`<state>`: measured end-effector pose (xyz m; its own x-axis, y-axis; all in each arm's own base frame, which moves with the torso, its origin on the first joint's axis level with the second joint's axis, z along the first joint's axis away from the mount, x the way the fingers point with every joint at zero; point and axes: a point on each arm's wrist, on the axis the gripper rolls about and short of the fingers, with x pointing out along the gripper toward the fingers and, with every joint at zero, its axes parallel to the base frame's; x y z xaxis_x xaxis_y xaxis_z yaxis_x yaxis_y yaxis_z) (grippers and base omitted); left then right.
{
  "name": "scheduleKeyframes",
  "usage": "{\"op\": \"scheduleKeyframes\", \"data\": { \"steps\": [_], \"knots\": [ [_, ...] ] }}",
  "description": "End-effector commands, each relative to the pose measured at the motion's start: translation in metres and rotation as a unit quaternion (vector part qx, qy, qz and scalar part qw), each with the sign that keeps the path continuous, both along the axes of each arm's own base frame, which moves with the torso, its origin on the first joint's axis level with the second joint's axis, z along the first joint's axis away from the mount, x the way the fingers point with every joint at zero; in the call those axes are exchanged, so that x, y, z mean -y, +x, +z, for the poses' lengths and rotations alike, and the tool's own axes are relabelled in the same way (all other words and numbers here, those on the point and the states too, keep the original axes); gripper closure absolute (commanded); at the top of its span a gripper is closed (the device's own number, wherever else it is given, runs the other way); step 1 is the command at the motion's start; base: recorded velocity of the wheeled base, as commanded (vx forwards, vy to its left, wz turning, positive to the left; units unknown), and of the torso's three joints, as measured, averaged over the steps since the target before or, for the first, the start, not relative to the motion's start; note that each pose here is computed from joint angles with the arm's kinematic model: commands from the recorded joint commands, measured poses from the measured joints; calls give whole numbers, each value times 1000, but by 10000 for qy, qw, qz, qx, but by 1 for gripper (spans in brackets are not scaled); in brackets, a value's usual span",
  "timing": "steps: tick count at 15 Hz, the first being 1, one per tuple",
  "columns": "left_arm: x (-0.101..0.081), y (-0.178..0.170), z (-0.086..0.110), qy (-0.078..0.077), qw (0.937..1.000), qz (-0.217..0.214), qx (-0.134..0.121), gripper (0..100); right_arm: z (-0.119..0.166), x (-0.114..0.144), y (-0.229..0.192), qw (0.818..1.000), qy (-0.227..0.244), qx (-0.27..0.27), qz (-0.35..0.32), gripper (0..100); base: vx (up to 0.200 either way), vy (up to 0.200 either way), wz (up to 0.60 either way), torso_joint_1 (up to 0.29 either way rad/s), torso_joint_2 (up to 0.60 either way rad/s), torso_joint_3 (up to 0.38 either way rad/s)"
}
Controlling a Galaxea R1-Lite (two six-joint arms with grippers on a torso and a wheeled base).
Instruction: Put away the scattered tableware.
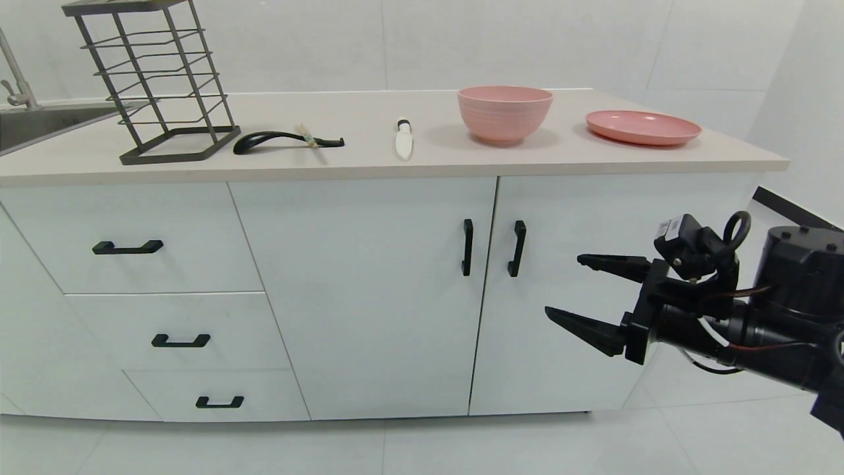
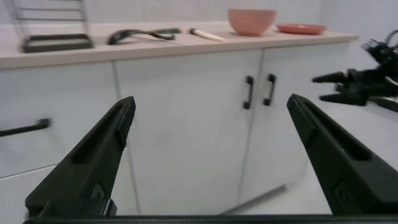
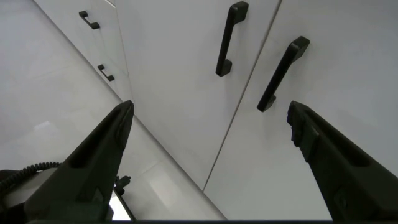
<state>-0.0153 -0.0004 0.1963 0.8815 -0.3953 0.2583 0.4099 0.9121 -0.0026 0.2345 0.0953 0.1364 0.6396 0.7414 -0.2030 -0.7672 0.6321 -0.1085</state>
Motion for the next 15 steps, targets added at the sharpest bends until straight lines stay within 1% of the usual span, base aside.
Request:
{"op": "scheduleKeyframes", "data": {
  "steps": [1, 2, 3, 4, 5, 6, 8, 9, 10, 11, 12, 13, 14, 15],
  "knots": [
    [18, 48, 10, 273, 9927, -872, -792, 0, 2, 1, -2, 10000, 10, 25, 5, 0, 0, 0, 0, 0, 0, 0],
    [21, 52, 12, 285, 9917, -963, -803, 0, 1, 1, -3, 10000, 8, 17, 5, 0, 0, 0, 0, 0, 0, 0],
    [21, 52, 12, 285, 9917, -963, -803, 0, 1, 1, -3, 10000, 8, 17, 5, 0, 0, 0, 0, 0, 0, 0],
    [41, 77, 8, 411, 9809, -1635, -969, 0, 1, 1, -1, 10000, 13, 12, -4, 0, 0, 0, 0, 0, 0, 0],
    [48, 82, 5, 510, 9716, -2107, -952, 0, 0, 0, 0, 10000, 8, -3, -4, 0, 0, 0, 0, 0, 0, 0],
    [54, 86, 2, 670, 9596, -2560, -961, 0, -2, -1, 2, 10000, -6, -47, 11, 0, 0, 0, 0, 0, 0, 0],
    [62, 95, -4, 1063, 9361, -3197, -1013, 0, -8, -2, 6, 9999, -32, -143, 33, 0, 0, 0, 0, 0, 0, 0],
    [66, 100, -7, 1212, 9276, -3376, -1048, 0, -10, -3, 9, 9998, -45, -179, 33, 0, 0, 0, 0, 0, 0, 0],
    [73, 109, -10, 1425, 9187, -3524, -1077, 0, -12, -5, 14, 9998, -55, -208, 33, 0, 0, 0, 0, 0, 0, 0],
    [78, 117, -14, 1604, 9126, -3604, -1074, 0, -14, -6, 18, 9997, -63, -230, 33, 0, 0, 0, 0, 0, 0, 0],
    [87, 130, -21, 1881, 9046, -3679, -1048, 0, -16, -9, 23, 9996, -67, -253, 55, 0, 0, 0, 0, 0, 0, 0],
    [94, 139, -27, 2007, 8996, -3743, -1016, 0, -17, -10, 25, 9996, -68, -261, 70, 0, 0, 0, 0, 0, 0, 0],
    [99, 147, -30, 2052, 8944, -3850, -985, 0, -19, -10, 26, 9995, -81, -297, 70, 0, 0, 0, 0, 0, 0, 0],
    [105, 155, -31, 2073, 8911, -3929, -927, 0, -22, -10, 28, 9994, -91, -334, 70, 0, 0, 0, 0, 0, 0, 0]
  ]
}}
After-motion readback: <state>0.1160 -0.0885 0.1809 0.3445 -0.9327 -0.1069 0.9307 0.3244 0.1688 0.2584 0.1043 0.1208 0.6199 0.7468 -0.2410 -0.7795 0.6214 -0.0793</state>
